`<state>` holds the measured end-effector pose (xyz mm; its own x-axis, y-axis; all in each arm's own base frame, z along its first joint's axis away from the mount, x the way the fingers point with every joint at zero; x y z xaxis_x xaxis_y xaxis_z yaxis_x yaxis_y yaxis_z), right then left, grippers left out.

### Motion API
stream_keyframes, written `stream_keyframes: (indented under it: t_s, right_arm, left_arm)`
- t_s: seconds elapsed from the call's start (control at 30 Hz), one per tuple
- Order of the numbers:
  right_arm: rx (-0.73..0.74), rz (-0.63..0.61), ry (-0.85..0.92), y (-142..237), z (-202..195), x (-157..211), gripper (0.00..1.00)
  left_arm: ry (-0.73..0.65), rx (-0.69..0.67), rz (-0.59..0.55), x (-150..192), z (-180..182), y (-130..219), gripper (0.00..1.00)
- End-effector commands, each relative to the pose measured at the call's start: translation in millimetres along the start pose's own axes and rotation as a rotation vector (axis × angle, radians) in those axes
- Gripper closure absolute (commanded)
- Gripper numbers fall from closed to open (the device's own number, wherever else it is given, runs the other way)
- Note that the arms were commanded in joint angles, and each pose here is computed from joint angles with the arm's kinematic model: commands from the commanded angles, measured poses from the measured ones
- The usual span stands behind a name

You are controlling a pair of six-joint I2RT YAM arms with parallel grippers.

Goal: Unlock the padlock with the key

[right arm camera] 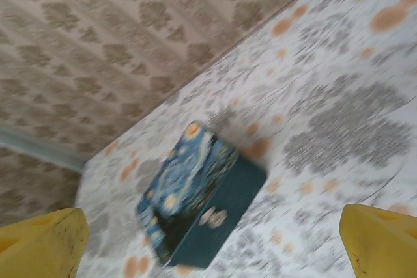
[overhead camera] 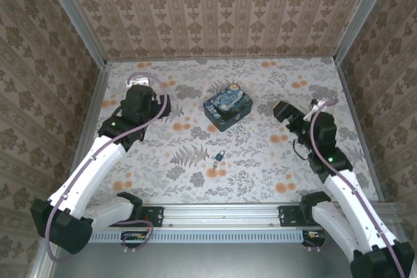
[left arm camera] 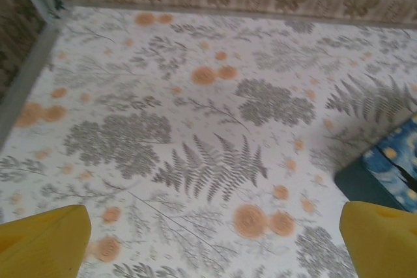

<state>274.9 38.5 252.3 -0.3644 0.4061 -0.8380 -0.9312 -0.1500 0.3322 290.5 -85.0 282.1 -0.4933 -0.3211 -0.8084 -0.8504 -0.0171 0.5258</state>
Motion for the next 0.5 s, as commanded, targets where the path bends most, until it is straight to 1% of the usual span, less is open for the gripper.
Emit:
stream_keyframes:
  t_s: [0.0, 0.13, 0.23, 0.3, 0.37, 0.47]
  right_arm:
    - [0.133, 0.015, 0.138, -8.3, -22.5, -12.5, 0.00]
    - [0.202, -0.077, 0.204, -21.9, -34.9, -32.8, 0.00]
    - [0.259, -0.173, 0.284, -27.6, -42.7, -42.8, 0.01]
    - [0.295, -0.216, 0.353, -29.5, -47.7, -45.2, 0.00]
    - [0.324, -0.218, 0.429, -32.9, -51.8, -44.5, 0.01]
    - [0.319, -0.197, 0.497, -42.7, -55.2, -35.6, 0.00]
  left_arm:
    - [-0.012, -0.061, -0.096, -15.2, 19.3, -0.3, 0.00]
    - [-0.029, -0.078, -0.116, -16.4, 32.0, -3.6, 0.00]
    - [-0.047, -0.082, -0.143, -17.2, 37.6, -8.0, 0.00]
    - [-0.044, -0.086, -0.145, -16.2, 43.1, -13.3, 0.00]
    - [-0.030, -0.094, -0.140, -13.3, 51.9, -21.8, 0.00]
    - [-0.026, -0.098, -0.130, -7.8, 65.1, -35.0, 0.00]
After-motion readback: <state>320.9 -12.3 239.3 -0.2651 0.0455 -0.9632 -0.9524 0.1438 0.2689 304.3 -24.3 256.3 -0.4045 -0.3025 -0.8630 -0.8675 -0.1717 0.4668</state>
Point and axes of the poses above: each hand's point on the last joint's axis, 136 mm out from that joint toward the fingers, its own y axis back along the fingers, its own z axis along the line the jaws close on, x = y × z, the point moved 4 cm from there along y, back along the fingers, and after that the axes turned 15 degrees about y, right-handed, at the moved point
